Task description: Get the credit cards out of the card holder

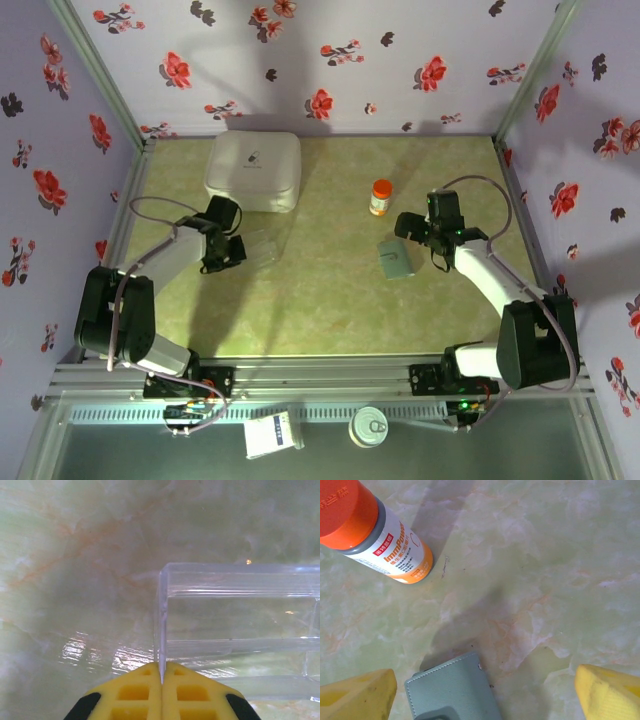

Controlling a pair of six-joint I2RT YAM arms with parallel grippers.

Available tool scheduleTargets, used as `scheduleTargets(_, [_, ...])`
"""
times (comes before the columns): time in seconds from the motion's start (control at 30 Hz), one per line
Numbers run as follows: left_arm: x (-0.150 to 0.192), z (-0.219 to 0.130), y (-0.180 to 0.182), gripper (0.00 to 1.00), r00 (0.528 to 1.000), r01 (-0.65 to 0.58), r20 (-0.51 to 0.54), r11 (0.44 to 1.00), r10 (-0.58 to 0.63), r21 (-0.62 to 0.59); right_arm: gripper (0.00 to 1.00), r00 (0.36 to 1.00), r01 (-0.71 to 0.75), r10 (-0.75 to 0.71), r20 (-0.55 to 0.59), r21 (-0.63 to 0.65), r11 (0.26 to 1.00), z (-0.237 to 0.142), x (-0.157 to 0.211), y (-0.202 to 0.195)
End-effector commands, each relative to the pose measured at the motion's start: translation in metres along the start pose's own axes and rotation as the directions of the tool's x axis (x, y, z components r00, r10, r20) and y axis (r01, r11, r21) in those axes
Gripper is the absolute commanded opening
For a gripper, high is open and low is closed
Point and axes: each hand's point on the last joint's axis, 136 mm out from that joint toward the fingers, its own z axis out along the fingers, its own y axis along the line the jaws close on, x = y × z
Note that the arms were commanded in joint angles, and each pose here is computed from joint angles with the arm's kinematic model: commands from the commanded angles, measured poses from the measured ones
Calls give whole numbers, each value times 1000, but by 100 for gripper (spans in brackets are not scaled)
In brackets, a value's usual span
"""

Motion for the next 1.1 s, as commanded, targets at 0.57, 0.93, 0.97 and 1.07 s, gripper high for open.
scheduleTargets(0.57, [-45,-17,-138,0,966,-256,53,964,253,69,89,999,-21,25,-37,110,994,-9,-2,-12])
scheduleTargets(0.93, [-54,-3,-200,0,939,-345,54,934,341,95,89,995,-43,54,-79,137,990,-8,4,-16])
scheduleTargets(0.97, [-54,0,-205,0,937,-348,55,932,344,100,89,995,-44,55,-83,136,990,-8,5,-15])
scheduleTargets(1.07, [-54,7,-220,0,932,-362,50,925,358,115,89,994,-47,59,-90,125,991,-7,6,-13])
